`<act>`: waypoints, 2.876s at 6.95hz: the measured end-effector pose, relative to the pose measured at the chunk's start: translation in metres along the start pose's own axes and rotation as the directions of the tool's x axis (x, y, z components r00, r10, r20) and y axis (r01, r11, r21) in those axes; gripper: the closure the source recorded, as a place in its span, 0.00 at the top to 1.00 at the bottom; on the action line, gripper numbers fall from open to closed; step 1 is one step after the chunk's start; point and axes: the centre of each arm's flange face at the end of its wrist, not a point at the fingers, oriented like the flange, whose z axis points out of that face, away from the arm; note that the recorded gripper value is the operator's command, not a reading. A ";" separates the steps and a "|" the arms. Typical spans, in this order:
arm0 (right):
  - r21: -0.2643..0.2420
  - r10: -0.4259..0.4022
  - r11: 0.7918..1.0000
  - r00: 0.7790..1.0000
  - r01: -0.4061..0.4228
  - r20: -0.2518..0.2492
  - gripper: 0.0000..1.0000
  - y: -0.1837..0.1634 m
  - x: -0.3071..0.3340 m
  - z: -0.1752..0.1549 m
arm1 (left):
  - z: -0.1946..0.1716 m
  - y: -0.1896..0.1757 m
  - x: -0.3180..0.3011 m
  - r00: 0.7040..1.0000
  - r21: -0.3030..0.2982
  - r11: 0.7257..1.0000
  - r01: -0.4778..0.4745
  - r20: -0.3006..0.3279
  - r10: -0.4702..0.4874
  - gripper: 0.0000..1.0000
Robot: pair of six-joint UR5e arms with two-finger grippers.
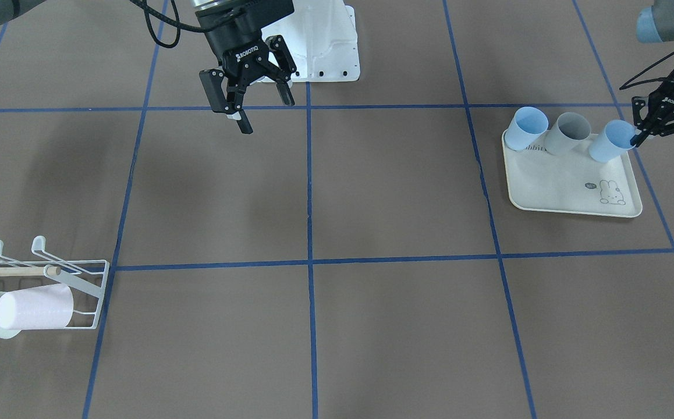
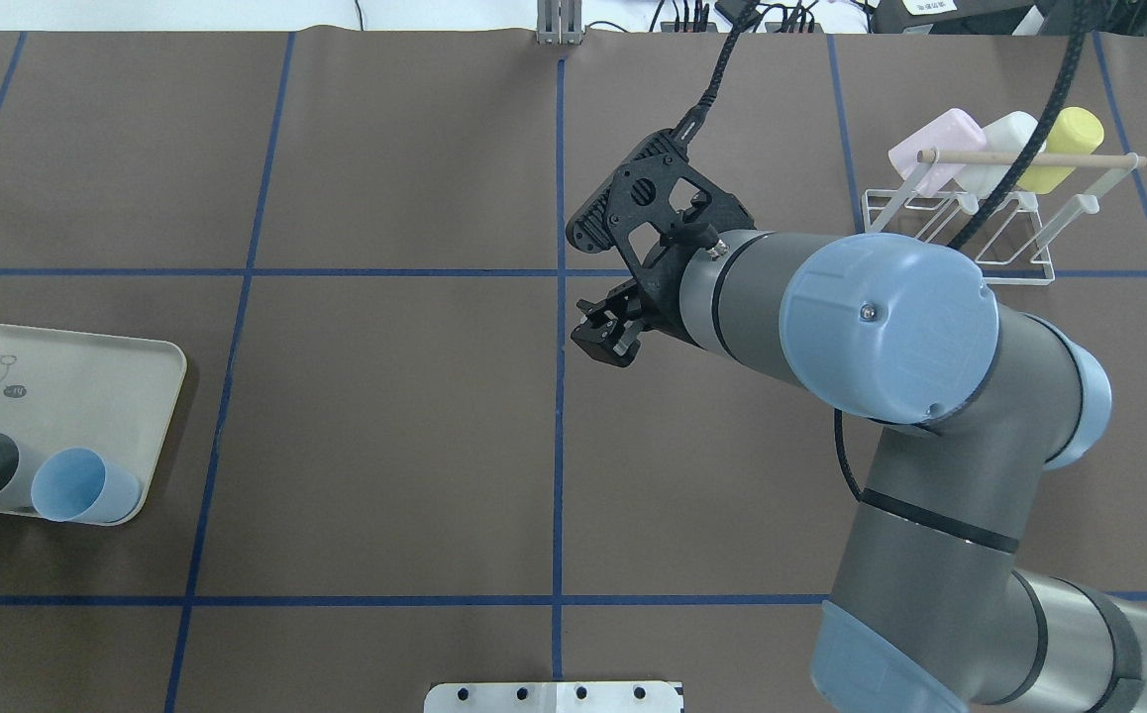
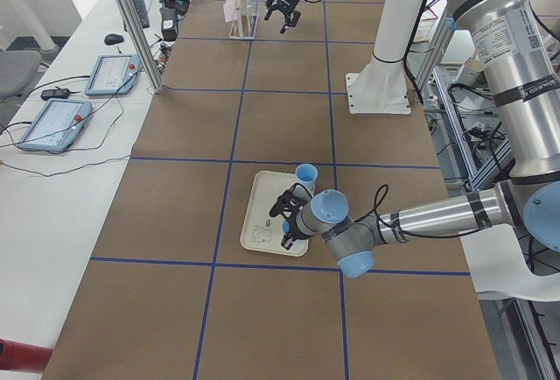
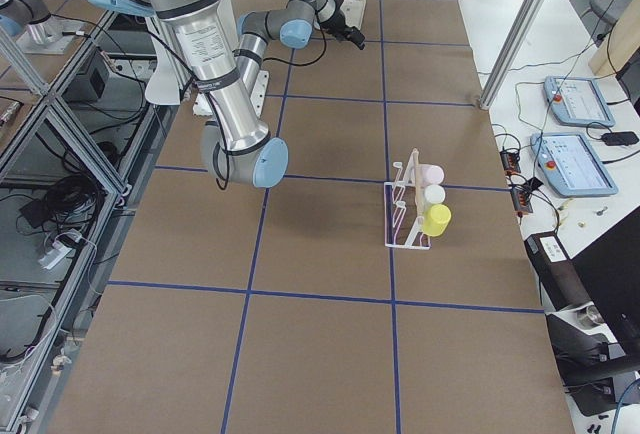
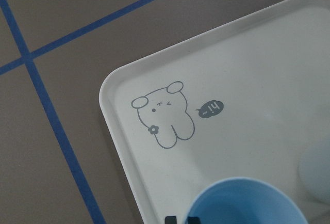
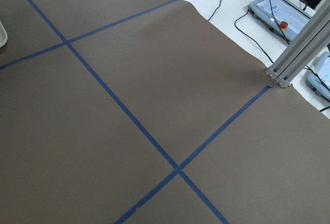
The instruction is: Transfer IKEA cup to right arm and place on rack
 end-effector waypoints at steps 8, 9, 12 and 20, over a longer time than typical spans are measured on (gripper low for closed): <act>0.165 -0.012 0.986 0.999 0.005 0.046 0.99 0.045 -0.036 0.066 | -0.103 -0.210 0.014 0.990 0.168 0.976 0.140 -0.048 -0.134 0.00; 0.202 -0.015 0.979 0.998 0.001 0.067 0.99 0.057 -0.036 0.071 | -0.133 -0.249 0.058 0.970 0.176 0.958 0.227 -0.125 -0.207 0.00; 0.280 -0.072 0.959 0.995 0.049 0.071 0.98 0.049 -0.031 0.067 | -0.152 -0.330 0.191 0.866 0.089 0.917 0.388 -0.376 -0.330 0.00; 0.277 -0.122 0.959 0.971 0.062 0.206 0.99 -0.015 0.088 0.055 | -0.123 -0.361 0.284 0.802 0.002 0.915 0.404 -0.482 -0.353 0.00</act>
